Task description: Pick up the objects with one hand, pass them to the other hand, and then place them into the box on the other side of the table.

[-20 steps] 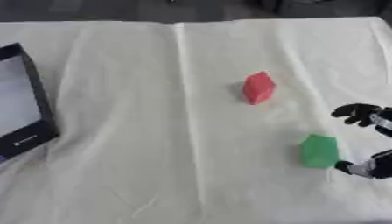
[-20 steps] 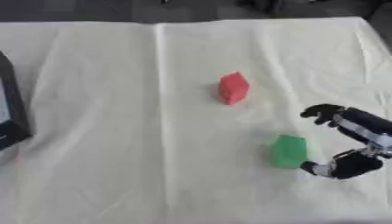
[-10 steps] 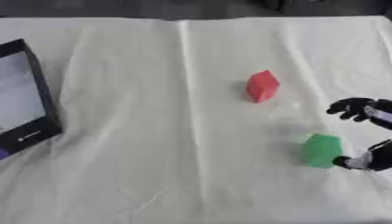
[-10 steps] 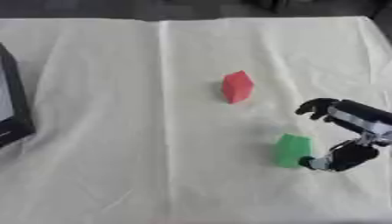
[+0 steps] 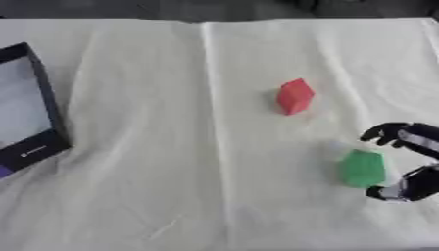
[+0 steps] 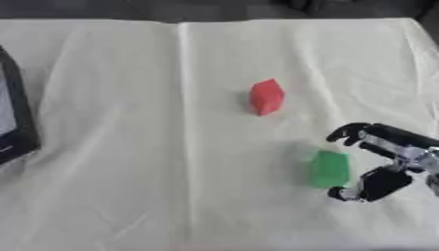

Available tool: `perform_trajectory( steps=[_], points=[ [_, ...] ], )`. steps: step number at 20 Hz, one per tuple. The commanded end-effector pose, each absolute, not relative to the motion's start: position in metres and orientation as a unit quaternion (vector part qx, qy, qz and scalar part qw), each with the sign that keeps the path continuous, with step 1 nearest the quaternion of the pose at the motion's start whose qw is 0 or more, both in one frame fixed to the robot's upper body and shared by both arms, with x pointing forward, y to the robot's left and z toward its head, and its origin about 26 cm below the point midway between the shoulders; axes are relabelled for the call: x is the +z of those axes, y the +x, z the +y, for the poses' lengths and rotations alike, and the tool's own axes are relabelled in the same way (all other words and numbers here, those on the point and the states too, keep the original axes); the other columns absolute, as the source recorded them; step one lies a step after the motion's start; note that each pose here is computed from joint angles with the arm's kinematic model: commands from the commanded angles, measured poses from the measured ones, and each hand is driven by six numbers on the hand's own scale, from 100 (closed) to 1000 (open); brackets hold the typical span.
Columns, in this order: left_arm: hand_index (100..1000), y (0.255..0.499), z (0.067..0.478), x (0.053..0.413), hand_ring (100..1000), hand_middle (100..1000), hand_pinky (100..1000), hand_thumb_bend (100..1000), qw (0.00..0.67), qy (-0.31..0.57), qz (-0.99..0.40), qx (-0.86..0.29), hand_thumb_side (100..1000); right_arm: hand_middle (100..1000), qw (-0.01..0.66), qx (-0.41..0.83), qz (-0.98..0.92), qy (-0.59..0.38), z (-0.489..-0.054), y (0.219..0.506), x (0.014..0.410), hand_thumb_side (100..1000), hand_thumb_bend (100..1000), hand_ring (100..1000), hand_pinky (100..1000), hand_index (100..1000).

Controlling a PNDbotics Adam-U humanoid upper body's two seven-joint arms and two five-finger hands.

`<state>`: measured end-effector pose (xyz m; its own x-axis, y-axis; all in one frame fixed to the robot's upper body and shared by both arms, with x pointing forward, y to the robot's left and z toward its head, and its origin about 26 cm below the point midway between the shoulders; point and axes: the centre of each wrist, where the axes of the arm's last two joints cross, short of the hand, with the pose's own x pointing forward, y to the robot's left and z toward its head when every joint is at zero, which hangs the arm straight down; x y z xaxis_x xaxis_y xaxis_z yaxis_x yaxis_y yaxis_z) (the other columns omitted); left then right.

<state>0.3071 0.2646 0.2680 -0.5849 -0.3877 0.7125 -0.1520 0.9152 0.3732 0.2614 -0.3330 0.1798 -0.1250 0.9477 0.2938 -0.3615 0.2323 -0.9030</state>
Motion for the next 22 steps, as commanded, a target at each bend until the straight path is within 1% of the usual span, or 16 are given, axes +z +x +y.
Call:
perform_trajectory(
  steps=[1,4,13,17,20,22],
  points=[
    [794,0.304,0.263,0.277,886,714,908,100,0.414,0.154,-0.886,-0.140,785,896,0.589,0.548,-0.509,-0.307,-0.329,0.261,0.184,204,551,859,864,872],
    [793,0.304,0.263,0.277,886,714,908,100,0.414,0.153,-0.886,-0.139,786,891,0.590,0.534,-0.512,-0.323,-0.325,0.262,0.182,181,547,861,869,869],
    [788,0.304,0.262,0.276,887,707,912,100,0.414,0.150,-0.887,-0.140,783,866,0.598,0.520,-0.498,-0.352,-0.318,0.260,0.172,177,545,857,872,866],
    [782,0.304,0.261,0.275,879,701,913,100,0.415,0.148,-0.886,-0.142,783,811,0.606,0.520,-0.485,-0.356,-0.316,0.259,0.168,157,540,849,872,855],
    [780,0.304,0.261,0.275,878,699,914,100,0.416,0.148,-0.886,-0.143,783,785,0.609,0.515,-0.481,-0.364,-0.315,0.259,0.168,128,506,835,869,836],
    [778,0.304,0.261,0.275,877,697,914,100,0.416,0.147,-0.886,-0.144,783,771,0.611,0.510,-0.480,-0.370,-0.315,0.259,0.169,107,447,824,865,822]
  ],
)
